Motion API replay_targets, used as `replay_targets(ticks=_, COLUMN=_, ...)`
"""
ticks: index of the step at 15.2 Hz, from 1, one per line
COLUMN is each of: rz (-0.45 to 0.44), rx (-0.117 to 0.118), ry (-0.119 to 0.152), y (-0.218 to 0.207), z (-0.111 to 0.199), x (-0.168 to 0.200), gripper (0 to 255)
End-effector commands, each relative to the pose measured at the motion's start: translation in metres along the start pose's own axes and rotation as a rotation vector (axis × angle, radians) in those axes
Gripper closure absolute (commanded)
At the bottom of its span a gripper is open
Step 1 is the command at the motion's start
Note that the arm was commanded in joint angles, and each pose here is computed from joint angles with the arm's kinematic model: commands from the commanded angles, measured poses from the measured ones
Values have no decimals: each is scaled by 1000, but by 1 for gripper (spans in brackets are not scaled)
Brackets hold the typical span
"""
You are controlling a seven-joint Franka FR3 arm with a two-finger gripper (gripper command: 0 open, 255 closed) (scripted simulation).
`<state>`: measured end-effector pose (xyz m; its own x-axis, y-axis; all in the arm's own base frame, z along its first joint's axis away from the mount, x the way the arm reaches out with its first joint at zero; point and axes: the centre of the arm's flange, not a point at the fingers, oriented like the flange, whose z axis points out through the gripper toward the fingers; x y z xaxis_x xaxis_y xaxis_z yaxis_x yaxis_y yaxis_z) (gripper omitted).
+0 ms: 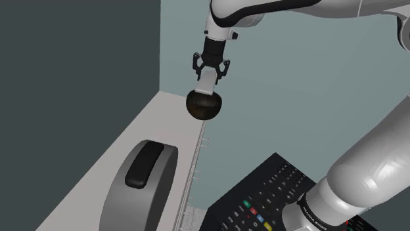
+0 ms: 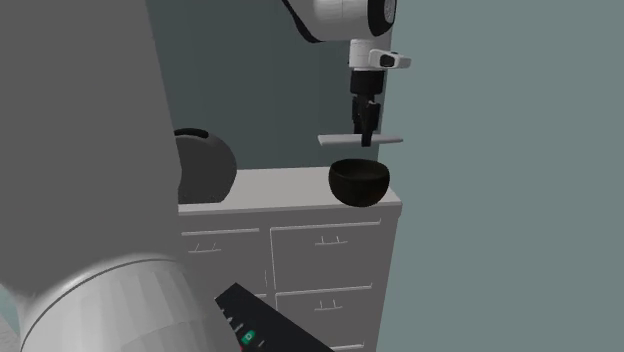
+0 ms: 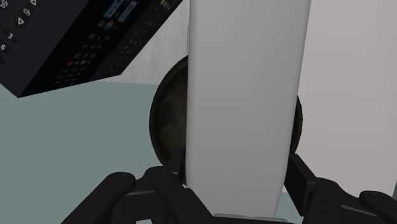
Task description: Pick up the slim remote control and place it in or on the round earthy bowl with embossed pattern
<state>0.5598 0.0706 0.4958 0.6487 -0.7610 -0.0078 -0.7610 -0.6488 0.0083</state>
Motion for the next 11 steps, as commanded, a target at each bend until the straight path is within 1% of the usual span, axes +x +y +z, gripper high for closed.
replay_targets(ticks=1, rz=-1, rx=0, ry=0, y=4, z=11, x=2, gripper=255)
replay_targets(ticks=11, rz=-1, rx=0, ry=0, y=4, z=64, x=3, gripper=255)
